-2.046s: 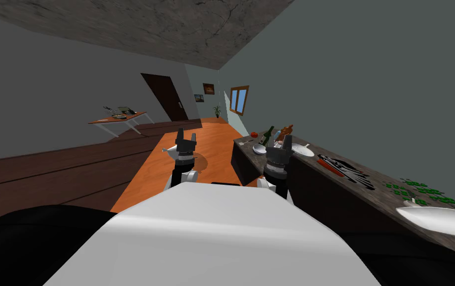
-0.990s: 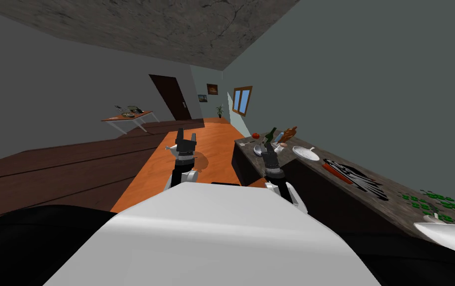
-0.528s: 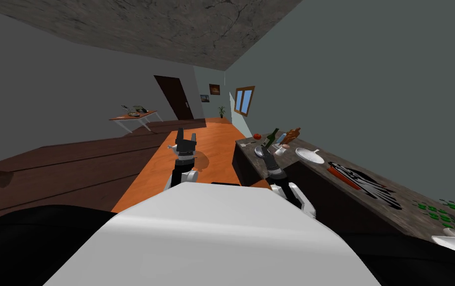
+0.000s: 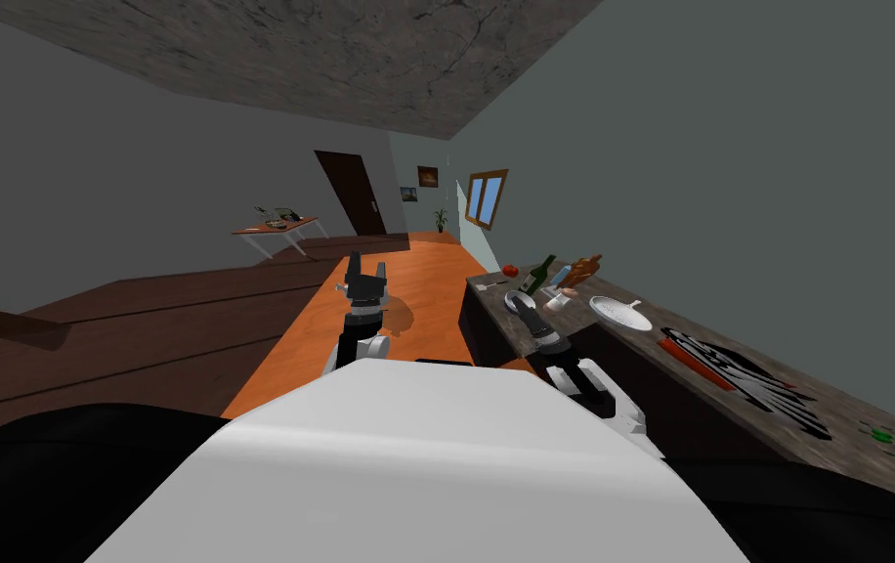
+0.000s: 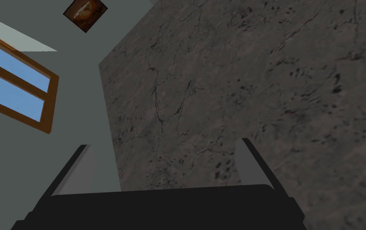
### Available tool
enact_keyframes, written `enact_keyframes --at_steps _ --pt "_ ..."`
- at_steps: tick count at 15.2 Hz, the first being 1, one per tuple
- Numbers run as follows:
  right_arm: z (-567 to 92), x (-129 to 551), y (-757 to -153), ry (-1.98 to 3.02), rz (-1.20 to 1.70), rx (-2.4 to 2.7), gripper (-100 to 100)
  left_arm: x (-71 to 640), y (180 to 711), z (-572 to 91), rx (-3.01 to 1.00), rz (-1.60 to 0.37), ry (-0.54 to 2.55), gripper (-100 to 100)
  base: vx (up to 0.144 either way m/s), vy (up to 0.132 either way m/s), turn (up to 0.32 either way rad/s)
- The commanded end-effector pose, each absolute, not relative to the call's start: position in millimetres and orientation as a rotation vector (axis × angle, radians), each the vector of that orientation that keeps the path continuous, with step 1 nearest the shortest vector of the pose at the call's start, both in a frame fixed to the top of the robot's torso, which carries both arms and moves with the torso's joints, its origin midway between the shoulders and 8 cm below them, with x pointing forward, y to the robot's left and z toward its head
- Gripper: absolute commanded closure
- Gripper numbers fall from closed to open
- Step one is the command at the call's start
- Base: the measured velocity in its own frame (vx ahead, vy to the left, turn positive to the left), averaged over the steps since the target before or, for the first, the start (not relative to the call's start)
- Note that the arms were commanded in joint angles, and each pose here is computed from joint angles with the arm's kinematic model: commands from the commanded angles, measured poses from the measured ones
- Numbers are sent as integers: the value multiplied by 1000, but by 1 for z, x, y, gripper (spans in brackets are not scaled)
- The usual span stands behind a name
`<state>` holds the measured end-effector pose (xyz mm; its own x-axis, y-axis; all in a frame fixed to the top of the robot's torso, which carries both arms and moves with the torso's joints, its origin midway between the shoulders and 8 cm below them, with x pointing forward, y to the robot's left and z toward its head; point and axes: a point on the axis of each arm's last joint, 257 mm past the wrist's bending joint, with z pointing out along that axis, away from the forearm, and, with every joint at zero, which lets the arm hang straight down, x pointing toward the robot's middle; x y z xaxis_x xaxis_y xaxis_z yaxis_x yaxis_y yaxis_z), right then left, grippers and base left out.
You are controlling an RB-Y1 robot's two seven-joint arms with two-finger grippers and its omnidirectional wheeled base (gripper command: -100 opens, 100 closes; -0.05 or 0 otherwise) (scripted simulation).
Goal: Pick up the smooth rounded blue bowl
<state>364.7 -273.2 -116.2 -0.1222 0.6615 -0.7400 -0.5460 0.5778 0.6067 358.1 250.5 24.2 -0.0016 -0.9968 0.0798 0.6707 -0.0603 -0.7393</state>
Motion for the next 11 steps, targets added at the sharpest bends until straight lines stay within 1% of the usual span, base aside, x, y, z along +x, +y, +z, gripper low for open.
enact_keyframes --at_steps 1,2,4,5,7,10,11 --pt "-127 367 -281 1395 994 67 -100 358 250 24 -714 -1504 597 0 13 -2 87" --pt "-141 368 -291 1437 951 47 -100 358 251 24 -714 -1504 597 0 18 2 111" --pt "-142 368 -293 1458 941 21 -100 358 250 24 -714 -1504 597 0 18 -1 77" --pt "-156 368 -305 1507 894 -6 -100 358 251 24 -714 -1504 597 0 16 2 81" --pt "-156 368 -306 1521 888 -26 -100 358 251 24 -714 -1504 597 0 15 2 67" --pt "-184 366 -334 1629 787 -97 -100 358 250 24 -714 -1504 597 0 22 12 115" --pt "-183 367 -336 1642 779 -119 -100 358 250 24 -714 -1504 597 0 24 15 106"
